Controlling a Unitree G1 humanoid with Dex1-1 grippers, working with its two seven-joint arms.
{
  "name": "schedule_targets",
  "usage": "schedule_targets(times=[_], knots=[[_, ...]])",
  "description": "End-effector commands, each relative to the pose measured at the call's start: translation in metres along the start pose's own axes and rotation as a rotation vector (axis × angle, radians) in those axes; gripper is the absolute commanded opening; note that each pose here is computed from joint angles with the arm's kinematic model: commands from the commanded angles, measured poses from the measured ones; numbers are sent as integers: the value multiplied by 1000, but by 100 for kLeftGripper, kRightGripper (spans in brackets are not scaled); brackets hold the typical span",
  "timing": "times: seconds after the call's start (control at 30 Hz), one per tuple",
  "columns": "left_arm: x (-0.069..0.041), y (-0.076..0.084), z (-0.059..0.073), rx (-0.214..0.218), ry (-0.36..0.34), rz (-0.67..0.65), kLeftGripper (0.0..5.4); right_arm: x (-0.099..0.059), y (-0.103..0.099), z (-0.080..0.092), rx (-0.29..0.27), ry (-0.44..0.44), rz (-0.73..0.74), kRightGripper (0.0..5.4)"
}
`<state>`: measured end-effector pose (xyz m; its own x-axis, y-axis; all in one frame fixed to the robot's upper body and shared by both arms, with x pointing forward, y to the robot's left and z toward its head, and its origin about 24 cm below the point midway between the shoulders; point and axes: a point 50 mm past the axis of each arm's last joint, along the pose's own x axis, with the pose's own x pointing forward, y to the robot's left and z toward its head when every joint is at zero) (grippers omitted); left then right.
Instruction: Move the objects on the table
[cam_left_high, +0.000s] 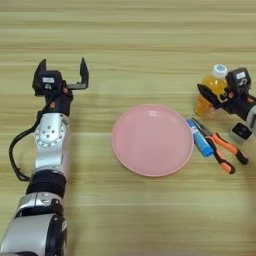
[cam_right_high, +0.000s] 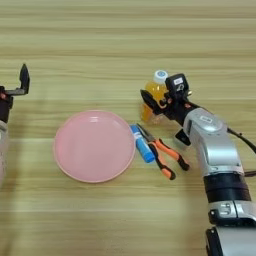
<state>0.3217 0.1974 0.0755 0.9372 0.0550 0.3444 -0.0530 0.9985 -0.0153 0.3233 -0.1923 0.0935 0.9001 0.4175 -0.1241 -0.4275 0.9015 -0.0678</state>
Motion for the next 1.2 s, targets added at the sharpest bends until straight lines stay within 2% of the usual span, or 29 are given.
schedule_targets(times=[0.03, 0.2, 0.43, 0.53, 0.73, 0.83, 1.0, 1.2], knots=[[0, 1, 1, 6, -10, 1, 540, 1, -3, 3, -8, -1, -6, 355], [0, 1, 0, 7, -6, 1, 540, 2, -3, 11, -12, -42, -11, 355], [0, 0, -1, 6, 0, 1, 540, 2, 5, 40, -50, -149, 23, 355], [0, -1, -1, 6, 1, 2, 540, 1, 11, 50, -48, -185, 49, 355], [-1, -3, -2, 5, 1, 0, 540, -4, 24, 75, -79, -268, 89, 355], [-2, -5, -3, 5, 3, -1, 540, -9, 40, 84, -88, -300, 153, 355], [-2, -7, -3, 3, 2, -4, 540, -16, 62, 91, -109, -315, 247, 355], [-3, -8, -3, 3, 2, -5, 540, -11, 84, 88, -101, -296, 335, 355]])
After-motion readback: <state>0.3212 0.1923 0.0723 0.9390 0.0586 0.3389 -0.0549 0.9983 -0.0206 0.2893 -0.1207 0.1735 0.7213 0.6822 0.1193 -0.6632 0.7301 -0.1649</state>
